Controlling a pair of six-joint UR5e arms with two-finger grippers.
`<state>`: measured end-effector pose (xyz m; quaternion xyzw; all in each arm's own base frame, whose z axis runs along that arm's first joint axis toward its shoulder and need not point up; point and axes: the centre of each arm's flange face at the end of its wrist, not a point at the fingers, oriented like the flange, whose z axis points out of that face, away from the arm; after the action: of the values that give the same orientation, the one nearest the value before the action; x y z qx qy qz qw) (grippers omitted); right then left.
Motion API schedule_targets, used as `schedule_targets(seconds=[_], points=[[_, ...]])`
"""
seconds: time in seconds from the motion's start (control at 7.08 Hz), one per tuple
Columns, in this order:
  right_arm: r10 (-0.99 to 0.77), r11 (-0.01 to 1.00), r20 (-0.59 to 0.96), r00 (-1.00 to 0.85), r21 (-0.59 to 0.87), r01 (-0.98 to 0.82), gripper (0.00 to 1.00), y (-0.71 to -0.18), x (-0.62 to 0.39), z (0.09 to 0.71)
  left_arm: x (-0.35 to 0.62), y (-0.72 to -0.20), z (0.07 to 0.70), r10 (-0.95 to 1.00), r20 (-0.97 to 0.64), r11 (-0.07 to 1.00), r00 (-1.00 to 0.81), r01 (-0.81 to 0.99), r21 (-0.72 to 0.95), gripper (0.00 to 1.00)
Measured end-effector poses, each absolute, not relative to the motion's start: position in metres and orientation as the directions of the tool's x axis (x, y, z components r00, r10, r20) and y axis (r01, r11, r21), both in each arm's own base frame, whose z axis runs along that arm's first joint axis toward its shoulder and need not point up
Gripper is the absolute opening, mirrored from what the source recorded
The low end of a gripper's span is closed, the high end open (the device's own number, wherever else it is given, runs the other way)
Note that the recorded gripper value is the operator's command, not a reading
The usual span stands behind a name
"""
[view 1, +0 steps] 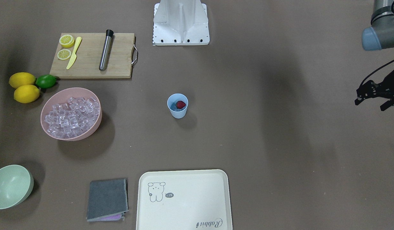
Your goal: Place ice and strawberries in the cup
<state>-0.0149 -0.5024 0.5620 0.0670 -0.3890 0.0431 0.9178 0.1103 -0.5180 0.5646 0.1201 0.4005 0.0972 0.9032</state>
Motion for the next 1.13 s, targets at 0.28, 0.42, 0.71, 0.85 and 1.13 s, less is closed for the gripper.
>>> schedule_targets(seconds=[0.28, 0.42, 0.71, 0.85, 1.13], points=[[0.029, 0.987, 0.719, 0.694, 0.088, -0.133, 1.0, -0.502, -0.015, 0.562, 0.111, -0.52, 0.562, 0.27, -0.703, 0.953, 0.658, -0.077, 0.294, 0.97], [0.03, 0.987, 0.719, 0.694, 0.089, -0.134, 1.0, -0.503, -0.014, 0.562, 0.112, -0.52, 0.562, 0.268, -0.703, 0.953, 0.658, -0.076, 0.293, 0.97], [0.029, 0.986, 0.719, 0.694, 0.094, -0.139, 1.0, -0.503, -0.012, 0.559, 0.113, -0.523, 0.559, 0.268, -0.704, 0.953, 0.658, -0.073, 0.295, 0.97], [0.031, 0.985, 0.718, 0.695, 0.096, -0.143, 1.0, -0.503, -0.01, 0.559, 0.113, -0.525, 0.559, 0.266, -0.702, 0.953, 0.661, -0.072, 0.293, 0.97], [0.036, 0.984, 0.717, 0.696, 0.097, -0.151, 1.0, -0.503, -0.006, 0.558, 0.098, -0.528, 0.572, 0.237, -0.697, 0.96, 0.677, -0.054, 0.274, 0.97]])
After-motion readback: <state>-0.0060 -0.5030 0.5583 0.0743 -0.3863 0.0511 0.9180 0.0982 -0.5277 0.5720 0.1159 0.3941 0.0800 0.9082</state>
